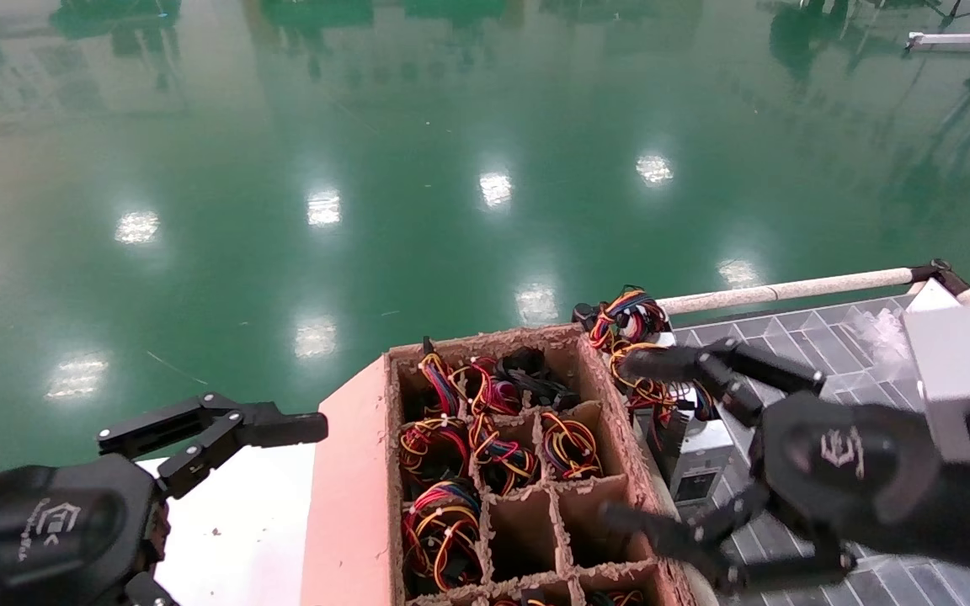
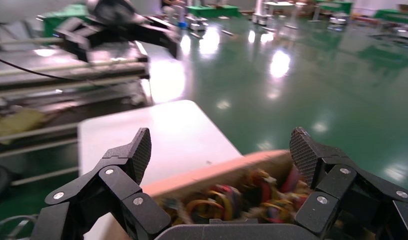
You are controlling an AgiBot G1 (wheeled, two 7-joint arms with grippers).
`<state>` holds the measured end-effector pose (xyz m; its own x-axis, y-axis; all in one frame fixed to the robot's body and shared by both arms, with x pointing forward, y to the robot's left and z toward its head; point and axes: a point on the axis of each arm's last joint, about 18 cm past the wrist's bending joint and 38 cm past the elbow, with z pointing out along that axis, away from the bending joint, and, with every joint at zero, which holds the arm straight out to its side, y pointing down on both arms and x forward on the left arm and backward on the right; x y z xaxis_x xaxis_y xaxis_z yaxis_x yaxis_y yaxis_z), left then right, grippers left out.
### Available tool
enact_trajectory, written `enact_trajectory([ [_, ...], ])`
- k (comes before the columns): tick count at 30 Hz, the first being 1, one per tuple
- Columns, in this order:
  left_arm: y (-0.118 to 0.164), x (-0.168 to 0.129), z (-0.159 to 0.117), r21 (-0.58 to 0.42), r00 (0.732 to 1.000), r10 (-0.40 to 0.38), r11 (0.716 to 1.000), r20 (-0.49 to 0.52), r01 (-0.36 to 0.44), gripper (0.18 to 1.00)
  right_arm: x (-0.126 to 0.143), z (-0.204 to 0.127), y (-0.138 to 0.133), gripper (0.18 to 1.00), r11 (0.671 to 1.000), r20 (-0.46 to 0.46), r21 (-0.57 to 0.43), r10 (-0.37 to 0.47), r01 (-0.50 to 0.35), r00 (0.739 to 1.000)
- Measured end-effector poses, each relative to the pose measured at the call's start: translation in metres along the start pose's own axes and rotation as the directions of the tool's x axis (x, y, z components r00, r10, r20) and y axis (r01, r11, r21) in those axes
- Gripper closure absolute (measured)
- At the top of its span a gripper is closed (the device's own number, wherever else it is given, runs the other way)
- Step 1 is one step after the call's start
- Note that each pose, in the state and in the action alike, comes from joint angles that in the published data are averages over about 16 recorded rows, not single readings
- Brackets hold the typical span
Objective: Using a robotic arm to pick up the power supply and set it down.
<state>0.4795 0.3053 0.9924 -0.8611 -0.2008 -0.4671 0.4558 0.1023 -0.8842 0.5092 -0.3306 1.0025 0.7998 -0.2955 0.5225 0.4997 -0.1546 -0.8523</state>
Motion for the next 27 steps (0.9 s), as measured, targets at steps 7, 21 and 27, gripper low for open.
enact_trajectory([
  [7,0.0,0.0,0.0,0.0,1.0,0.0,1.0,0.0,0.0,0.184,-0.029,0.011,-0.009,0.178,0.999,0.094,0.022,0.034,-0.036,0.995],
  [21,0.0,0.0,0.0,0.0,1.0,0.0,1.0,0.001,0.0,0.184,-0.047,0.017,-0.015,0.178,0.998,0.149,0.033,0.052,-0.057,0.987],
  [27,0.0,0.0,0.0,0.0,1.0,0.0,1.0,0.001,0.0,0.184,-0.045,0.016,-0.014,0.178,0.998,0.143,0.032,0.051,-0.056,0.988],
])
